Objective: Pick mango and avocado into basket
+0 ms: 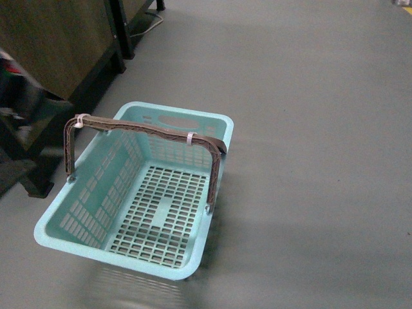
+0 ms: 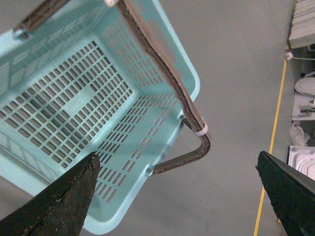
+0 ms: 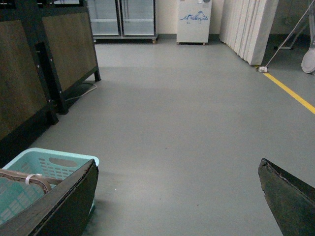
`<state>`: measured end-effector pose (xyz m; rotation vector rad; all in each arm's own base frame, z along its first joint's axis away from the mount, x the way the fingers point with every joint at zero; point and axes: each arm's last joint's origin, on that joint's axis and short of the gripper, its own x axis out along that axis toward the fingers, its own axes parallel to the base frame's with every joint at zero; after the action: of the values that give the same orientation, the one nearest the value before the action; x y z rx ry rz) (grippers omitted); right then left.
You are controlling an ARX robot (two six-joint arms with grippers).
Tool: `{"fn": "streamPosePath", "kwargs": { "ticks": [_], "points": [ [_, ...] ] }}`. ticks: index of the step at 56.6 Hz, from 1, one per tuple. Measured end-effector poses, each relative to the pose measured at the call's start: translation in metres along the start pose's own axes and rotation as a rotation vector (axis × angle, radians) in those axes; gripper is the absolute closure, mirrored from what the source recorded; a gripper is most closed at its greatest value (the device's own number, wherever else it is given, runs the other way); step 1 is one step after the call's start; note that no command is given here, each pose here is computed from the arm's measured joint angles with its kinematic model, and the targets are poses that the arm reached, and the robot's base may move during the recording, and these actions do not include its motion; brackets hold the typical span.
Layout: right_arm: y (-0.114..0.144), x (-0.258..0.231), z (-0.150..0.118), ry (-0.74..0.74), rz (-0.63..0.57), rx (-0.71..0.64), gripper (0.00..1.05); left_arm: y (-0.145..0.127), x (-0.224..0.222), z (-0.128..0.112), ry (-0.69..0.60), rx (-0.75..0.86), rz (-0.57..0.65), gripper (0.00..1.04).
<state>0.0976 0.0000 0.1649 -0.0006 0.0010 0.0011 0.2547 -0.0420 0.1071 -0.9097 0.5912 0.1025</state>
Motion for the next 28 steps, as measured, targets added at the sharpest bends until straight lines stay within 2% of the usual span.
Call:
{"fn": "streamPosePath", "kwargs": {
  "ticks": [9,17,28],
  "points": [
    [0.0,0.0,0.0,0.0,0.0,0.0,0.08,-0.016,0.062,-0.032,0.004,-0.129,0.072,0.07],
    [0.0,0.0,0.0,0.0,0.0,0.0,0.08,-0.025,0.098,-0.037,-0.038,-0.199,0.096,0.07],
    [0.0,0.0,0.0,0.0,0.0,0.0,0.08,-0.038,0.148,-0.033,-0.097,-0.275,0.117,0.07]
  ]
}}
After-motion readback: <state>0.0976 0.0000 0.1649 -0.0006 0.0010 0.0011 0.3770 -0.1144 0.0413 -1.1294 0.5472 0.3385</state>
